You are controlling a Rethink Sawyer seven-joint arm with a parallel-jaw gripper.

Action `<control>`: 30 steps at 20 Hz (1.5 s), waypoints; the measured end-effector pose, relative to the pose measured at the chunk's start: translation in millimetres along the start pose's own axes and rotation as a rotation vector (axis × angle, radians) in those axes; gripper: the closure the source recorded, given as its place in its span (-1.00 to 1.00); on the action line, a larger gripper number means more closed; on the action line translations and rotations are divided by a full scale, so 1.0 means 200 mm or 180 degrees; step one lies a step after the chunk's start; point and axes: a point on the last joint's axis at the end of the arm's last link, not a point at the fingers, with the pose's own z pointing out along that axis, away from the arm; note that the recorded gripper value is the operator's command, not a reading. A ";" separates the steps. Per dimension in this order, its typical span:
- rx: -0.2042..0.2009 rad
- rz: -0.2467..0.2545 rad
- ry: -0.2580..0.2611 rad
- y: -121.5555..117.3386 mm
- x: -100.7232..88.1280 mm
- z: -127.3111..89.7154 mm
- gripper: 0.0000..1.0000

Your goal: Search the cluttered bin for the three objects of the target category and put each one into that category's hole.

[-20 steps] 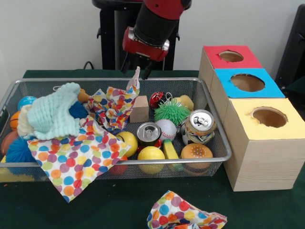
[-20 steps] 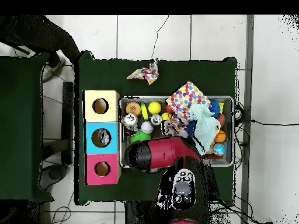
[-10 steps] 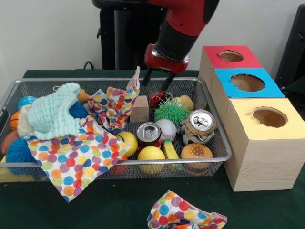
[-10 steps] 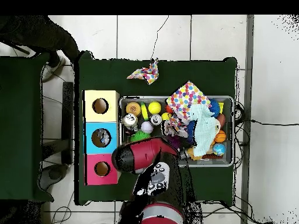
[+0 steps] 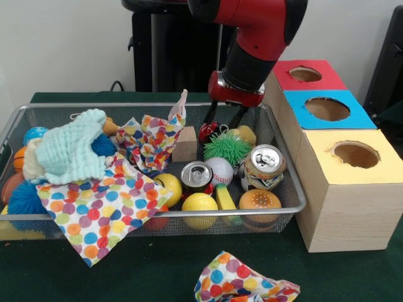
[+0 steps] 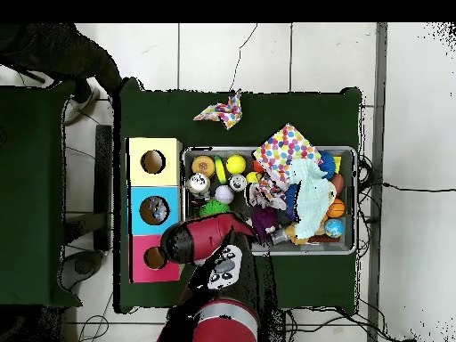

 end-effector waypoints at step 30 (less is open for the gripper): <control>-0.0090 0.0191 -0.0433 -0.07 -0.15 0.07 -1.00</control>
